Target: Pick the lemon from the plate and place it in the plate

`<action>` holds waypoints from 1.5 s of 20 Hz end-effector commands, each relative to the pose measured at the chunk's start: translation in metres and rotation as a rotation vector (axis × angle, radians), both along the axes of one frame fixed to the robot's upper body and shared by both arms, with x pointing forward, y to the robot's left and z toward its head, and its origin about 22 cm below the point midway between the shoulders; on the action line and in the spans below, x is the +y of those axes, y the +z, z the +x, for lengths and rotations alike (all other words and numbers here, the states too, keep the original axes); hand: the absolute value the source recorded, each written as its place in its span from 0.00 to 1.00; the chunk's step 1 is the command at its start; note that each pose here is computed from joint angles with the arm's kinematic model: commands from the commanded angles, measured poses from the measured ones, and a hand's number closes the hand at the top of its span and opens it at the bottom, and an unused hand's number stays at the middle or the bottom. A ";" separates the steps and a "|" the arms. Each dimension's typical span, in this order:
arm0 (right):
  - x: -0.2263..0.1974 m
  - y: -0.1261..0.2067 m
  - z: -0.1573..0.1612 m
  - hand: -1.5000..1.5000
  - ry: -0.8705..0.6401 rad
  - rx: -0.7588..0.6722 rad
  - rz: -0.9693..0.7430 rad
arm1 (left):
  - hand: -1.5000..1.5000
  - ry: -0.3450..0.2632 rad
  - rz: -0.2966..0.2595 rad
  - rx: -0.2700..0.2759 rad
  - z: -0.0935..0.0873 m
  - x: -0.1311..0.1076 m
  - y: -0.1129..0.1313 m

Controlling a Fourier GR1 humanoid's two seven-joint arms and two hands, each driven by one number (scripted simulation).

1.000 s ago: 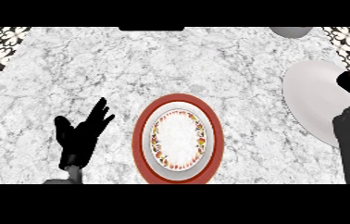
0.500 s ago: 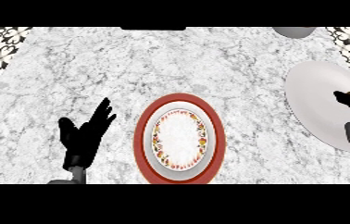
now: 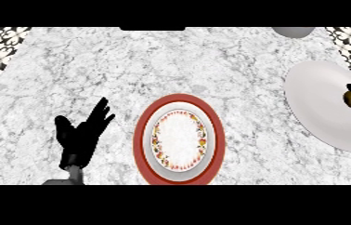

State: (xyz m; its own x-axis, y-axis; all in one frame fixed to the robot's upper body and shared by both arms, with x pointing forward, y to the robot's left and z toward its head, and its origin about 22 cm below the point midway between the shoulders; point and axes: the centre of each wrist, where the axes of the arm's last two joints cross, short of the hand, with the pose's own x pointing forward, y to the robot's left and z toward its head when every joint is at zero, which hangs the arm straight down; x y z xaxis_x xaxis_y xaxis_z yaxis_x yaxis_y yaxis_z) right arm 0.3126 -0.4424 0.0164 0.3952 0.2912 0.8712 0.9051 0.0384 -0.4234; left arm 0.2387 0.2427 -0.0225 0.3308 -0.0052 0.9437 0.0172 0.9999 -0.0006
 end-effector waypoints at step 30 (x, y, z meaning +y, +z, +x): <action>0.110 -0.037 -0.208 0.00 0.271 -0.046 0.152 | 0.50 0.013 -0.004 0.043 -0.009 0.009 -0.009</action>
State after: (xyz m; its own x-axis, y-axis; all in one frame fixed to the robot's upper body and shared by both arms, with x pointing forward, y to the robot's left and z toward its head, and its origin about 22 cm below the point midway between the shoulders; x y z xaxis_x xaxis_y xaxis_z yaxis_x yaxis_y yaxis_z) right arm 0.1165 -0.3422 -0.0196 0.2689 0.2485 0.9306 0.8718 0.3479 -0.3448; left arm 0.2318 0.2442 -0.0262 0.3289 -0.0031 0.9444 -0.0072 1.0000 0.0058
